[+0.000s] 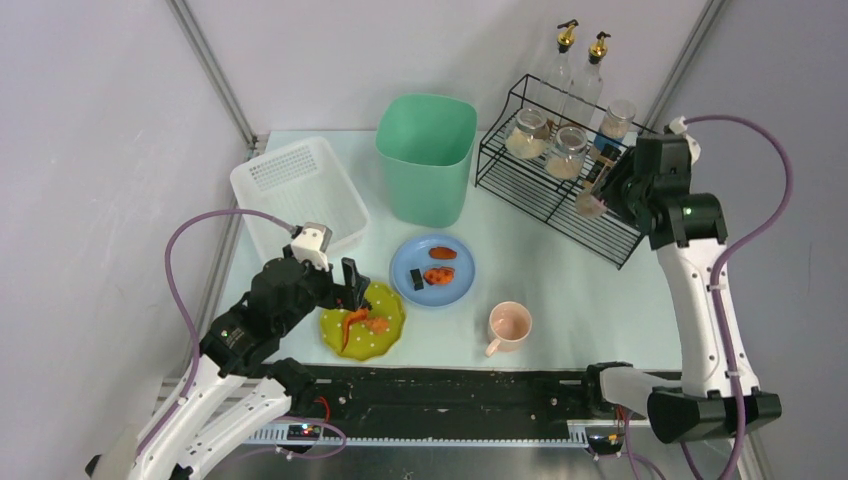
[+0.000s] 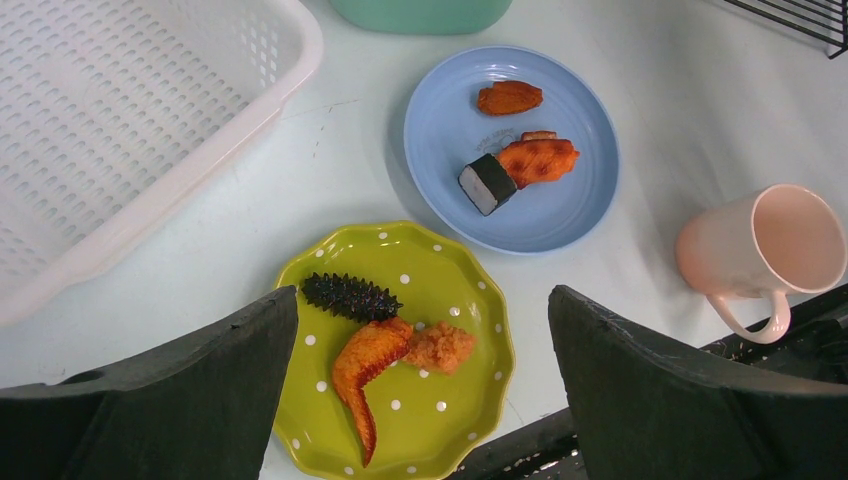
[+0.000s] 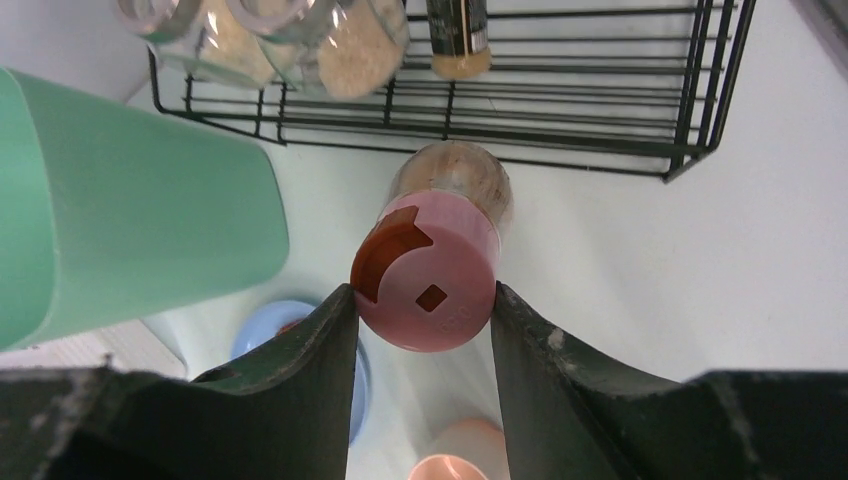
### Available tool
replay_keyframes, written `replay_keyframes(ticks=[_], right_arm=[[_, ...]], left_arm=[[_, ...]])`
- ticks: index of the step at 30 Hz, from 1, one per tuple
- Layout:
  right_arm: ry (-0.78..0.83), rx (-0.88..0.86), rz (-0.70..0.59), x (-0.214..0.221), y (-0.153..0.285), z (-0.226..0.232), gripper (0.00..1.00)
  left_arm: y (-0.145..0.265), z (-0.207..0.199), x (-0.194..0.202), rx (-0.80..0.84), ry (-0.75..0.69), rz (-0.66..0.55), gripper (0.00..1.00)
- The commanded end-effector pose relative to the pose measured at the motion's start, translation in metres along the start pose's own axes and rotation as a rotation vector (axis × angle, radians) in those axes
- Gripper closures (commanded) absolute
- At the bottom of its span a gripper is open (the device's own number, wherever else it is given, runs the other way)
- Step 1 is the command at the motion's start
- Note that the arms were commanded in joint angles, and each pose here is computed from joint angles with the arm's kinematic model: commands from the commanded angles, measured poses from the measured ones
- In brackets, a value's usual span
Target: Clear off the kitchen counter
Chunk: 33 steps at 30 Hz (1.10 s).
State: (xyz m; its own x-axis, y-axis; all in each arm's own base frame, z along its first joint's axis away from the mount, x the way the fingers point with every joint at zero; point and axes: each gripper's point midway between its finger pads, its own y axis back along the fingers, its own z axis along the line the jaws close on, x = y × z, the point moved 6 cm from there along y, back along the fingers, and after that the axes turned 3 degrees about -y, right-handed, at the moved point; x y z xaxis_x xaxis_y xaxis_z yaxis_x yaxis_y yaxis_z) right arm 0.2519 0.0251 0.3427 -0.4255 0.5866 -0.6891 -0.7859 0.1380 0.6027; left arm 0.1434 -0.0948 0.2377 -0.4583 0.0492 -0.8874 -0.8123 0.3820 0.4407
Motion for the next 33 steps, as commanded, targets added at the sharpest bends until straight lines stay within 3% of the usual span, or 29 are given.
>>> replay_keyframes(ticks=[1,13,33], right_arm=[[-0.006,-0.037,-0.086,-0.039,0.003,0.015,0.89],[-0.098,0.098,-0.118,-0.085,-0.034,-0.013,0.89],[-0.076,0.253,0.055,-0.066,-0.108,-0.042,0.85]], left_arm=[[-0.002,-0.003,0.0,0.015,0.0,-0.001,0.02],[0.001,-0.004,-0.001,0.03,0.0,-0.012,0.02],[0.004,-0.006,-0.001,0.044,-0.001,-0.022,0.02]])
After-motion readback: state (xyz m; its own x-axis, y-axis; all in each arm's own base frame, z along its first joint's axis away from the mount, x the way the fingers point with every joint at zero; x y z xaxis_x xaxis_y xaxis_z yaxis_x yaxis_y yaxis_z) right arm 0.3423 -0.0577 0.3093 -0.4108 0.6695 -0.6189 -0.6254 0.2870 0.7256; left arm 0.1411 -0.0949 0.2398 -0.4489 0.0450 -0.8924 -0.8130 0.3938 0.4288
